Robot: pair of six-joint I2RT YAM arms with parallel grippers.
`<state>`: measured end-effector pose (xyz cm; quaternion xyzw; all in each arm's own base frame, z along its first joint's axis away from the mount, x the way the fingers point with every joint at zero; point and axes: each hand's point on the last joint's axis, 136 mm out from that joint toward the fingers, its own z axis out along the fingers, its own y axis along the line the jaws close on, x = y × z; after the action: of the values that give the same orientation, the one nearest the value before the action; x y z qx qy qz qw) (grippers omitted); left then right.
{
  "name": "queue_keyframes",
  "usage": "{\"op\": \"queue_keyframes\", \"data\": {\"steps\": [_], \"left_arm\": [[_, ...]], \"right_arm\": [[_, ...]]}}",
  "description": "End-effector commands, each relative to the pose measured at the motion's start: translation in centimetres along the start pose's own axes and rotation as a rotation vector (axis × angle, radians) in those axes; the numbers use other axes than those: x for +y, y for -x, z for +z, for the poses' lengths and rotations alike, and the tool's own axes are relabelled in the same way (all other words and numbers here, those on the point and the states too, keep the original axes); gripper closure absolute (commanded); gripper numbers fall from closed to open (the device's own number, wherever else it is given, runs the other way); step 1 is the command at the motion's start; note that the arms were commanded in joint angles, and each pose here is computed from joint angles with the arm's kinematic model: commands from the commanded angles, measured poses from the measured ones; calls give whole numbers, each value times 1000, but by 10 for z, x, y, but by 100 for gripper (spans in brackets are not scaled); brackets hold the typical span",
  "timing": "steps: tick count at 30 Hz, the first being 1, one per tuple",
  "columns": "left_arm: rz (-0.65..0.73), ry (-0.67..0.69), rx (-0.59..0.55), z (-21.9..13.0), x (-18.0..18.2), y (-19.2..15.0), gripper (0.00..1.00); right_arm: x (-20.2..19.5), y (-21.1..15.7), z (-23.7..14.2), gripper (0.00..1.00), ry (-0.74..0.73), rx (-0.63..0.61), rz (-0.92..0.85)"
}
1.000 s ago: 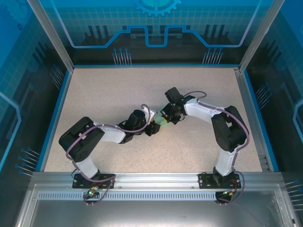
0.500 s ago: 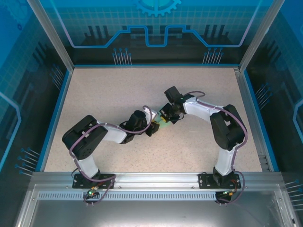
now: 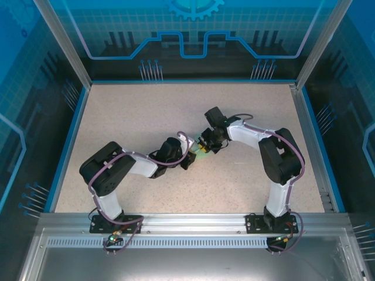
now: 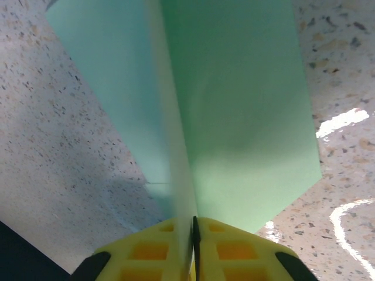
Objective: Fold a paper plane with a square sheet of paper (pick it up from the middle)
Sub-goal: Fourth fold the wing at the center of the table.
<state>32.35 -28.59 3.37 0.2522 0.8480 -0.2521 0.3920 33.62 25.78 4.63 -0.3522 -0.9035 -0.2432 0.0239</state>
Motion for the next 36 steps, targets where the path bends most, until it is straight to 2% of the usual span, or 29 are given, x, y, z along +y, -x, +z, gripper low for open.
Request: {"op": "queue_keyframes", "data": {"steps": [1,2,5,8,13,17,23,36], "left_arm": [[-23,-14,8,5,-3,0,91],[-35,-22,16,5,-4,-1,91],[-80,-55,14,4,-9,2,91],[-137,-76,16,4,-13,4,91],[-225,-83,8,4,-14,7,90],[-262,-74,3,4,-12,5,90],[-288,-65,13,7,-11,2,88],[-312,-77,60,10,-15,6,77]], "right_arm": [[16,7,-14,66,66,21,-75],[19,8,-17,57,88,22,-106],[24,11,-26,40,153,14,-205],[27,14,-33,33,220,-6,-312],[21,10,-29,35,301,15,-428],[17,3,-18,41,328,58,-476],[4,6,-8,43,308,54,-484],[5,8,4,45,315,91,-451]]}}
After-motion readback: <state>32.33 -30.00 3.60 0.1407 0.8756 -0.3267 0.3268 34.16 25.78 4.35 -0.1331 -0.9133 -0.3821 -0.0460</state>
